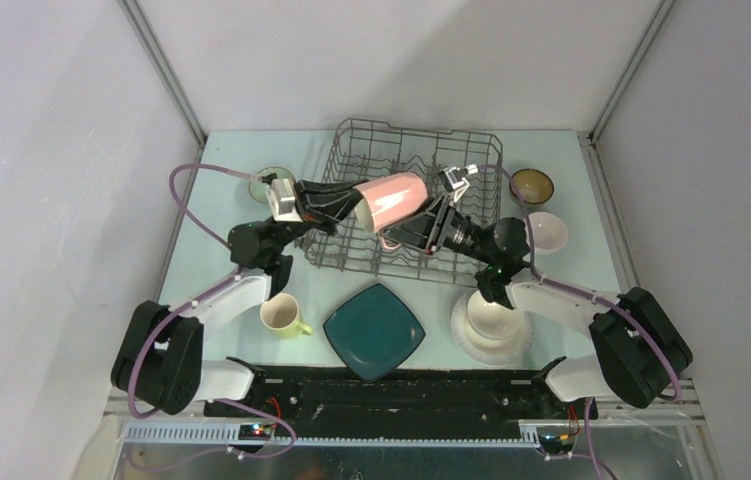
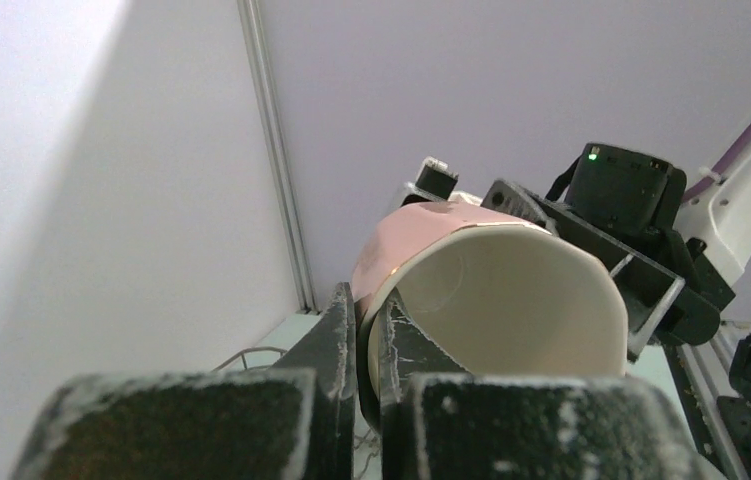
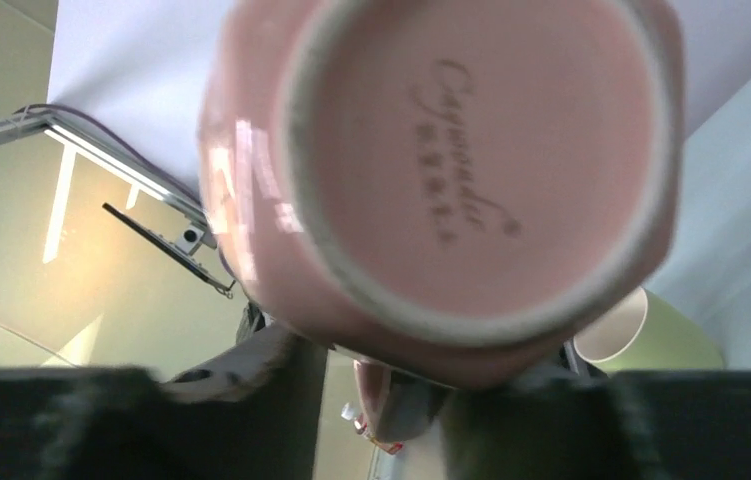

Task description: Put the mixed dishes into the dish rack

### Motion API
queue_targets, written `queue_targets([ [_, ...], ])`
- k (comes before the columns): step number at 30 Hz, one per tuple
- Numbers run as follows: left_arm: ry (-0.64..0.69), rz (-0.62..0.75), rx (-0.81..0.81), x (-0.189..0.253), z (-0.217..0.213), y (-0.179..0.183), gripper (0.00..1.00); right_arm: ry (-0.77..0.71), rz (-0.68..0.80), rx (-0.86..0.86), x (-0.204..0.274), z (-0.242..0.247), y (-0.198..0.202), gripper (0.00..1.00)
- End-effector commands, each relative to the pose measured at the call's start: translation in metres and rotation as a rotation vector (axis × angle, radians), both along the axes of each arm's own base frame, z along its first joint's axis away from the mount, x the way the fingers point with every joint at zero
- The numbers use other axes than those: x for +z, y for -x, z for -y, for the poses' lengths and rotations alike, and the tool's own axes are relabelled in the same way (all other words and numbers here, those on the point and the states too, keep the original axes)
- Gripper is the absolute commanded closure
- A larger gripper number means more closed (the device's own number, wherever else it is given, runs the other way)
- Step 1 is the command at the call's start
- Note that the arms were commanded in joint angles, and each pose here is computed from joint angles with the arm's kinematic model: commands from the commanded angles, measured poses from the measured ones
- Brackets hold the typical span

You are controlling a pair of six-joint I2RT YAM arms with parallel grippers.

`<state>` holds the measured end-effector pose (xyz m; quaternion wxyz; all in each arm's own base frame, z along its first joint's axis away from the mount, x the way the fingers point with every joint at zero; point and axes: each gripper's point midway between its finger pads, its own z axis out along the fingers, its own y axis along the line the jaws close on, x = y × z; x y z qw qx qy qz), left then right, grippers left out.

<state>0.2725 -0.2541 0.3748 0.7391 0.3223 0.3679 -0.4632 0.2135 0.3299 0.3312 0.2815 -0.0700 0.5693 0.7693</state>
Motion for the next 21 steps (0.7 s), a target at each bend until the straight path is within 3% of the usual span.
queue_targets([
  [1, 0.082, 0.174, -0.003, 0.049, -0.005, 0.017, 1.00, -0.063, 0.063, 0.002, 0.032, 0.000, 0.004, 0.63],
  [2, 0.080, 0.176, -0.008, 0.050, -0.004, 0.017, 1.00, -0.060, 0.063, 0.007, 0.032, -0.001, 0.005, 0.70],
  [3, 0.078, 0.172, -0.010, 0.049, -0.003, 0.015, 1.00, -0.052, 0.060, 0.011, 0.032, -0.002, 0.005, 0.89],
  [4, 0.077, 0.171, -0.011, 0.048, -0.003, 0.014, 1.00, -0.048, 0.065, 0.021, 0.034, -0.003, 0.006, 0.96],
  [5, 0.087, 0.161, 0.000, 0.049, -0.004, 0.011, 0.90, -0.038, 0.064, 0.021, 0.032, -0.004, 0.005, 1.00],
  [7, 0.118, 0.138, 0.024, 0.051, -0.008, 0.008, 0.71, -0.030, 0.078, 0.019, 0.033, -0.002, 0.005, 1.00],
  [11, 0.165, 0.115, 0.094, 0.049, -0.023, 0.010, 0.47, 0.012, 0.078, -0.093, 0.031, 0.021, -0.025, 1.00],
  [17, 0.203, 0.033, 0.205, 0.023, -0.047, 0.014, 0.40, 0.221, 0.012, -0.451, -0.001, 0.073, -0.096, 1.00],
  [21, 0.206, -0.071, 0.300, 0.005, -0.063, 0.010, 0.36, 0.542, 0.020, -0.803, -0.023, 0.116, -0.146, 1.00],
])
